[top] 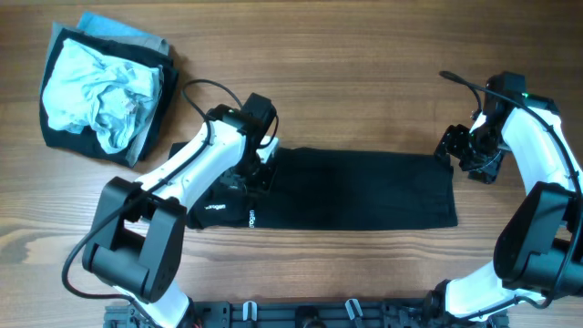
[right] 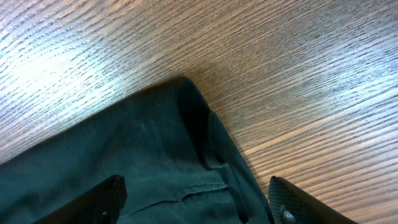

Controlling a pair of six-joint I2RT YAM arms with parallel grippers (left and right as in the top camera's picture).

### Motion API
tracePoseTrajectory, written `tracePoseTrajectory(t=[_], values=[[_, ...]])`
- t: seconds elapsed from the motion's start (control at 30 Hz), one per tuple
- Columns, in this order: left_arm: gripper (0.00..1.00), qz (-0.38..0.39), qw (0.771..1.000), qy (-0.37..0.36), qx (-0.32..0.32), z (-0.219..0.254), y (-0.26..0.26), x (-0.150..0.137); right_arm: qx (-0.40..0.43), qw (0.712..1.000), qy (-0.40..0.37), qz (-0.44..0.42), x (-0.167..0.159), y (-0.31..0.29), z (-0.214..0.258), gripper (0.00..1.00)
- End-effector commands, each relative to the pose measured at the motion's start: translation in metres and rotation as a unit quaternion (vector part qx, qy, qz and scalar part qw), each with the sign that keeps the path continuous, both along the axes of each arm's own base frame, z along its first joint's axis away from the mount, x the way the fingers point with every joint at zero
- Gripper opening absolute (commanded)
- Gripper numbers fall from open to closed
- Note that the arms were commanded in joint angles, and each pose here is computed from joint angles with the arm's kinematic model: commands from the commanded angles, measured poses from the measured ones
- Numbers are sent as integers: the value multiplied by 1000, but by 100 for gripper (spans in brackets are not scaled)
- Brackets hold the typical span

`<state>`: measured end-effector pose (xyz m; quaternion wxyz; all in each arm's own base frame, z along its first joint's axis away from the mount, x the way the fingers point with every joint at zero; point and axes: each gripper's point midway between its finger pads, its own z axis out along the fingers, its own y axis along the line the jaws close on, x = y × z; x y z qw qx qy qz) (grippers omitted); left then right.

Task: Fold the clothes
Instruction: 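Hold the strip's left end and grasp its right end with the right gripper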

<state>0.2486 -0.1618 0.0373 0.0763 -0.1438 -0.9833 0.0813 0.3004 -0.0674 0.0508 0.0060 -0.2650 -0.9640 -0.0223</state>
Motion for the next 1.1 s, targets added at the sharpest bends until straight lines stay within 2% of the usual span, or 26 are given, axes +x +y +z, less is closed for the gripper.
tracePoseTrajectory(t=[0.0, 0.03, 0.07, 0.1, 0.2, 0.4, 0.53, 0.67, 0.7, 0.83, 0.87, 1.0, 1.07], values=[[80, -5, 1000, 10, -29, 4, -14, -3, 1, 1000, -15, -1, 3, -1, 8, 79], [93, -5, 1000, 8, -29, 4, -14, -3, 0, 1000, -15, -1, 3, -1, 8, 81], [100, -5, 1000, 6, -30, 3, -14, -2, 0, 1000, -16, -1, 4, -1, 8, 84], [100, -5, 1000, 4, -31, 3, -15, -1, 0, 1000, -16, -1, 4, -1, 8, 89], [100, 0, 999, 0, -33, 4, -13, 3, 0, 1000, -18, -1, 5, -1, 8, 94], [100, 66, 997, -15, -44, 27, 2, 24, 2, 1000, -27, 3, 9, -1, 8, 93], [100, 101, 991, -52, -69, 50, 16, 40, 61, 996, -40, 50, 9, 19, 4, 88], [100, 116, 989, -59, -70, 53, 29, 46, 131, 983, -67, 112, 9, 43, 4, 72], [100, 109, 990, -60, -70, 50, 31, 46, 118, 986, -56, 102, 6, 38, 2, 69], [99, 105, 990, -71, -60, 35, 36, 48, 8, 999, 8, 44, -13, 0, -5, 73], [96, 105, 990, -71, -60, 29, 36, 47, 3, 999, 12, 46, -15, -2, -5, 70], [60, 107, 990, -66, -58, 5, 38, 40, 36, 997, 2, 63, -13, 10, -4, 59], [40, 112, 990, -74, -44, -8, 44, 38, 25, 998, 17, 61, -19, 6, -5, 58]])
